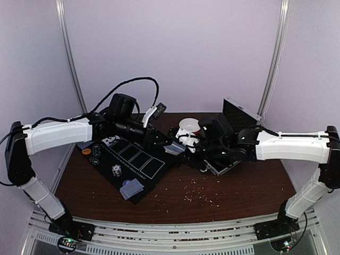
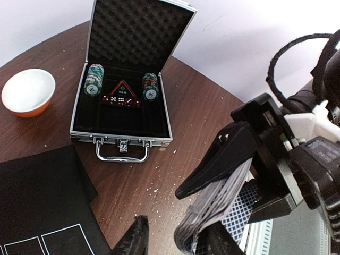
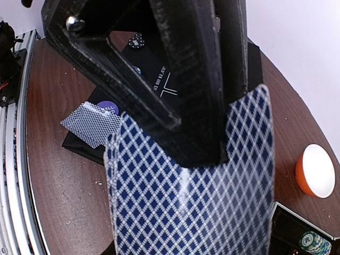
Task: Distribute texas hold em gaming equipment
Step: Pick up the poker card from the face-down deck piles.
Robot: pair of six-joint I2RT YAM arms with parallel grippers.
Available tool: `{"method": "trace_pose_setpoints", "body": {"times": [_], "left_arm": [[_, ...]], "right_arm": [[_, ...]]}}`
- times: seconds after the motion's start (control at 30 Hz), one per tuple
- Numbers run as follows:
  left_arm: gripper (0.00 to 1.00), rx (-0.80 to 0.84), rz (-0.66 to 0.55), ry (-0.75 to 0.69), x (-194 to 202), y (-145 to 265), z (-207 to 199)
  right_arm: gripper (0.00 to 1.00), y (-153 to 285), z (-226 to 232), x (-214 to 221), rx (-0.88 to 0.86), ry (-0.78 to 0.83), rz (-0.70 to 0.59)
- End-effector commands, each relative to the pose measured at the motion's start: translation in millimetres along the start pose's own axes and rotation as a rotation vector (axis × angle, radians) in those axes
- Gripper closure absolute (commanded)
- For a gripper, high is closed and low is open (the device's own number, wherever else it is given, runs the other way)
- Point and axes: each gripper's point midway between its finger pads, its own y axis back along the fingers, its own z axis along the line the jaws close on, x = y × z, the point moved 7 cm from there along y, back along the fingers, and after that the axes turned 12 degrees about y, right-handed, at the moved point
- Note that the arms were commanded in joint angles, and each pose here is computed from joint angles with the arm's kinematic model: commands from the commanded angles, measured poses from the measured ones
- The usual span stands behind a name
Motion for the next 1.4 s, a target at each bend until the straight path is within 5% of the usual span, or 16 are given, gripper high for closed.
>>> {"method": "trace_pose_setpoints", "body": {"times": [0.0,0.3,0.47,1.0,1.37], "left_arm": [[0.63,-0.074,-0.042,-0.041,-10.1,13.9,0.6],[0.81,0.005,-0.041,-0.059,-8.5,20.1,-11.4],[1.0,0.039,-0.039,-0.074,-7.9,23.4,-17.4],[1.0,0.049,-0.043,-0.18,-12.6,49.3,-29.6],[1.0,-0.206,-0.168,-0.163,-43.2,124.5,24.0]], "right_arm": [[0.61,8.2,-1.8,-13.6,0.01,0.017,-0.054],[0.61,7.2,-1.8,-13.3,0.007,0.016,-0.051],[0.61,8.3,-2.2,-13.6,0.01,0.018,-0.054],[0.61,10.8,-5.0,-3.7,0.031,0.006,-0.035],[0.61,13.6,-8.7,3.8,0.04,-0.007,-0.028]]}}
